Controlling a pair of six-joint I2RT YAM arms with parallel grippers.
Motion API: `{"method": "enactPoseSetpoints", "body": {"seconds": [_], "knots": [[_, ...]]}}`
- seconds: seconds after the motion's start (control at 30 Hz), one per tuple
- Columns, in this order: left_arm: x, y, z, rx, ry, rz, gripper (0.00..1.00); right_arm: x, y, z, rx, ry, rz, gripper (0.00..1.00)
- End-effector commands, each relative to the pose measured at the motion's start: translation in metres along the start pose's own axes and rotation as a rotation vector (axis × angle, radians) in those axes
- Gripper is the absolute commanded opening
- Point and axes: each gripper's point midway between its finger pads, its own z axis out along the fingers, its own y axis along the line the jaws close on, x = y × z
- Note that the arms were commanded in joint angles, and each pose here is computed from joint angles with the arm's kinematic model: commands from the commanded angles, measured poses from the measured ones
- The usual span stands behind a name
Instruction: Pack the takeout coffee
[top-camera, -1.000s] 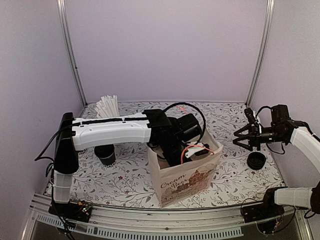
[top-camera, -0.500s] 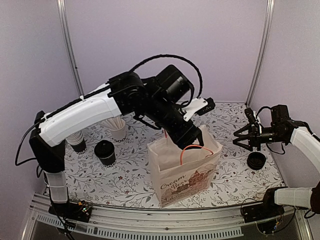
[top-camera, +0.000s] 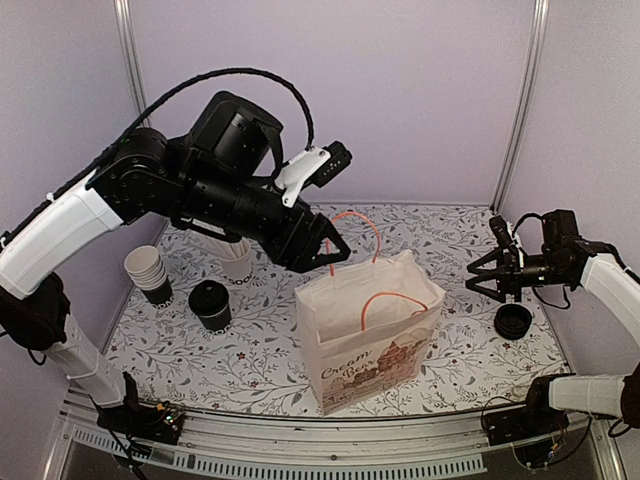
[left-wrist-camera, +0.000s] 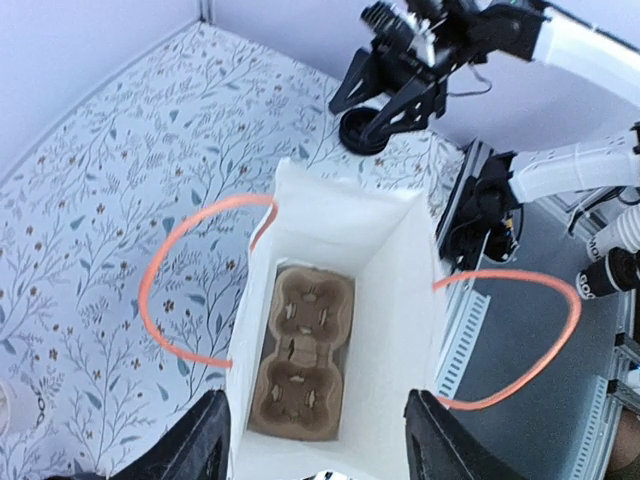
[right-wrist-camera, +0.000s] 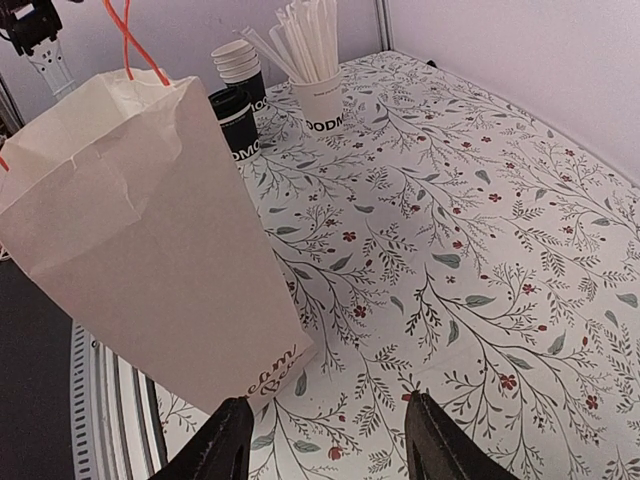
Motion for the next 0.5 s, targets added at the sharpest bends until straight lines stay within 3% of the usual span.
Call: {"method": "enactPoseSetpoints", "body": {"seconds": [0.0, 0.13, 0.23, 0.47], "knots": [[0.036, 0.025, 0.012, -0.080, 0.079, -0.111, 0.62, -0.002, 0.006, -0.002, -0.014, -0.012, -0.010, 0.54], [0.057, 0.036, 0.027, -0.090, 0.145, -0.140, 0.61, -0.001, 0.005, -0.001, -0.015, -0.010, -0.008, 0.54], [0.065, 0.044, 0.037, -0.107, 0.177, -0.132, 0.51, -0.002, 0.006, -0.002, -0.015, -0.011, -0.010, 0.55], [0.071, 0.055, 0.058, -0.090, 0.229, -0.104, 0.38, -0.002, 0.006, -0.002, -0.009, -0.011, -0.017, 0.54]]}}
